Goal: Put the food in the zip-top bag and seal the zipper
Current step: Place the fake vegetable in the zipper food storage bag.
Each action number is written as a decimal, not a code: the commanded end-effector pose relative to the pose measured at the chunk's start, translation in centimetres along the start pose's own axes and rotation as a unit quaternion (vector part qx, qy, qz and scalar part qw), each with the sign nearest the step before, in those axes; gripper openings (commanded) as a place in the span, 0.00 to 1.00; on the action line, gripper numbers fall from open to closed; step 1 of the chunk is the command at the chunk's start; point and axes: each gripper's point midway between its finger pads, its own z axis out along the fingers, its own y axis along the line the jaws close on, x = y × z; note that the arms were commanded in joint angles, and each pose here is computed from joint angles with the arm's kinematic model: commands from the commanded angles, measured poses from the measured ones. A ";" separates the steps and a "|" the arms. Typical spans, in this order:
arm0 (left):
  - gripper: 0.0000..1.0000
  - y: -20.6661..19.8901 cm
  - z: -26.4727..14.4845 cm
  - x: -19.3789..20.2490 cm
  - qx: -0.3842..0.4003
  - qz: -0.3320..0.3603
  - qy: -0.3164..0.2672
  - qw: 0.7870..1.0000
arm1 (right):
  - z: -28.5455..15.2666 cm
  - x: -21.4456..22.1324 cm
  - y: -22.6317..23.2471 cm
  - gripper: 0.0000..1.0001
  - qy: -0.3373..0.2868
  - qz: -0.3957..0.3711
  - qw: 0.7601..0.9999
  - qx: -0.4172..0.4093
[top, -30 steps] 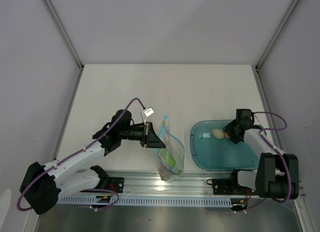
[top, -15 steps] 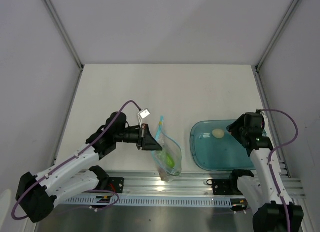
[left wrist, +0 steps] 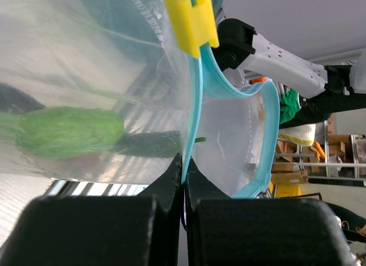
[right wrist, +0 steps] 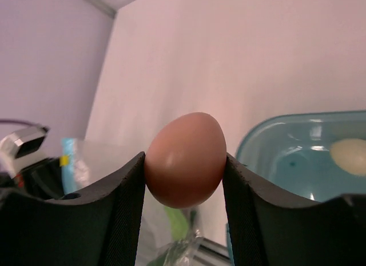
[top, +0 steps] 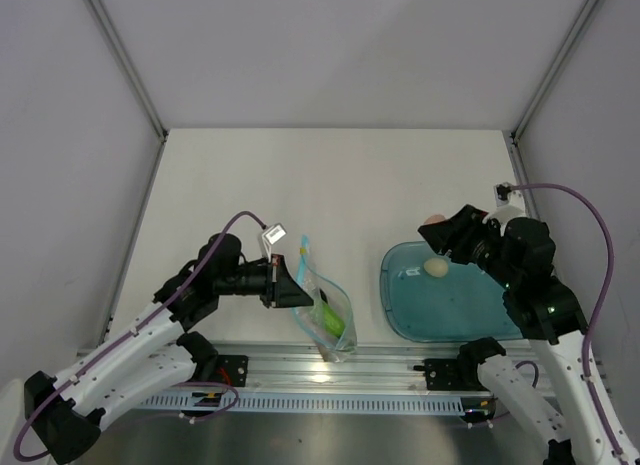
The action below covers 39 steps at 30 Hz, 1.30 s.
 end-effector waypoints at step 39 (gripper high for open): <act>0.00 0.9 -1.6 0.2 -0.064 -0.003 -0.011 0.998 | -3.0 16.6 21.0 0.00 0.144 -0.369 0.907 -0.145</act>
